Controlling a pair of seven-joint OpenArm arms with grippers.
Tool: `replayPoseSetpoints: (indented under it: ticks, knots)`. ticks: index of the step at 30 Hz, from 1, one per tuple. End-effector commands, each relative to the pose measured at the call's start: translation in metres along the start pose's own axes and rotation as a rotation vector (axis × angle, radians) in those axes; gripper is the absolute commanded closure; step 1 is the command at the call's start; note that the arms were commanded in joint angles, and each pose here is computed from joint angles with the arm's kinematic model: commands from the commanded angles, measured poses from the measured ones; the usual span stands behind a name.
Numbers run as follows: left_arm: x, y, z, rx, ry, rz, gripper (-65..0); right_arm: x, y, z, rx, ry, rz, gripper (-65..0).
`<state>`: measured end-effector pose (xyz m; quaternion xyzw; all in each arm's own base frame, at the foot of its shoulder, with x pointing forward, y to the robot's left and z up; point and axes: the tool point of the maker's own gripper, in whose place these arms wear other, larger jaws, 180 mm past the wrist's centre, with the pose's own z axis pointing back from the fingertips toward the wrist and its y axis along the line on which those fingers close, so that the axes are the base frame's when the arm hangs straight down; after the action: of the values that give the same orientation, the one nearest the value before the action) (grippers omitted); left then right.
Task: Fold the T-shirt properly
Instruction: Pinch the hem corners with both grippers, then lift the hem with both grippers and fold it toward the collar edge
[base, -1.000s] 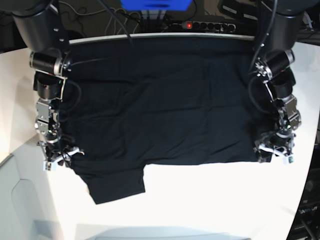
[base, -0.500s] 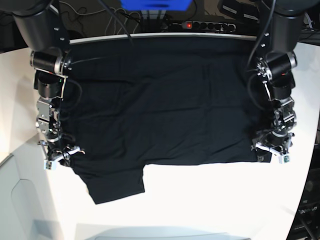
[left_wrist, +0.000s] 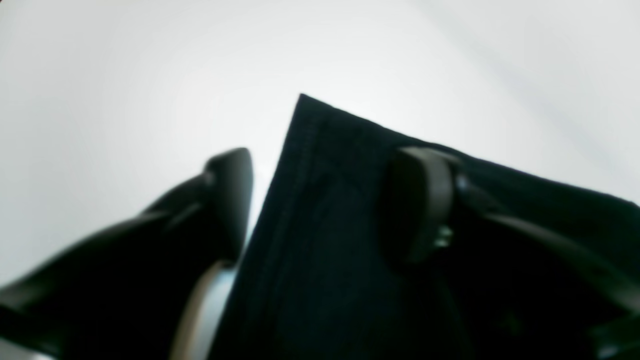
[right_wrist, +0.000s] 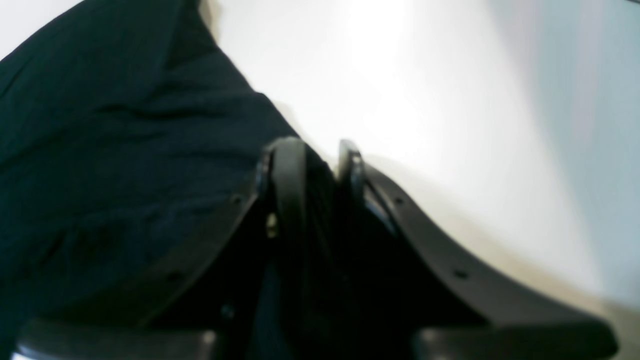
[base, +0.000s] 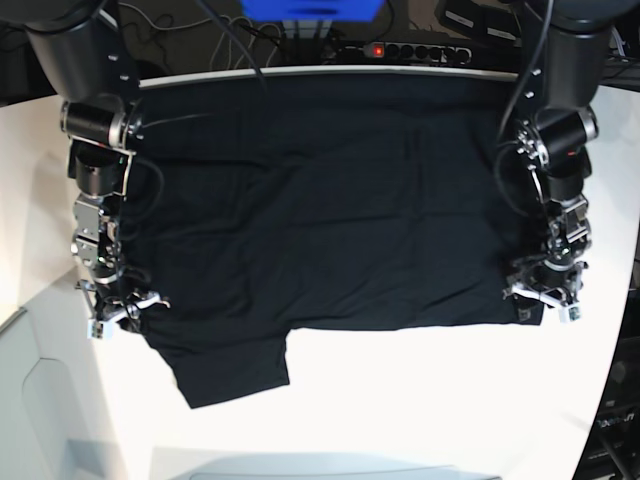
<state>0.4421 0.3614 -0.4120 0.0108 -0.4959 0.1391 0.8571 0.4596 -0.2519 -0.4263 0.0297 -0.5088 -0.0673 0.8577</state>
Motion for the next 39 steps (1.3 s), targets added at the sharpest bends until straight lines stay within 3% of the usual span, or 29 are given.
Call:
replayPoseSetpoints:
  ticks: [1, 6, 16, 27, 33, 39]
  knots:
    - [0.007, 0.002, -0.001, 0.001, 0.01, -0.006, -28.3, -0.021, -0.001, 0.002, -0.004, 0.099, 0.019, -9.6]
    - [0.007, 0.002, -0.001, 0.002, 0.008, -0.004, 0.0, -0.025, 0.011, 0.0, 0.029, 0.121, 0.087, -0.2]
    - [0.009, 0.002, -0.001, 0.003, 0.006, 0.001, 0.0, -0.02, 0.015, -0.001, 0.037, 0.109, 0.106, 0.0]
    - [0.019, 0.006, 0.002, 0.008, -0.024, -0.017, 0.0, 0.028, 0.025, 0.016, 0.05, -0.05, 0.181, 0.0]
    - [0.042, 0.01, 0.017, 0.017, -0.069, -0.104, 0.0, 0.052, 0.023, 0.029, 0.031, -0.128, 0.161, 0.0]
    - [0.061, 0.006, 0.041, 0.01, -0.125, -0.079, 0.0, 0.06, 0.023, 0.047, 0.022, -0.183, 0.173, 0.0]
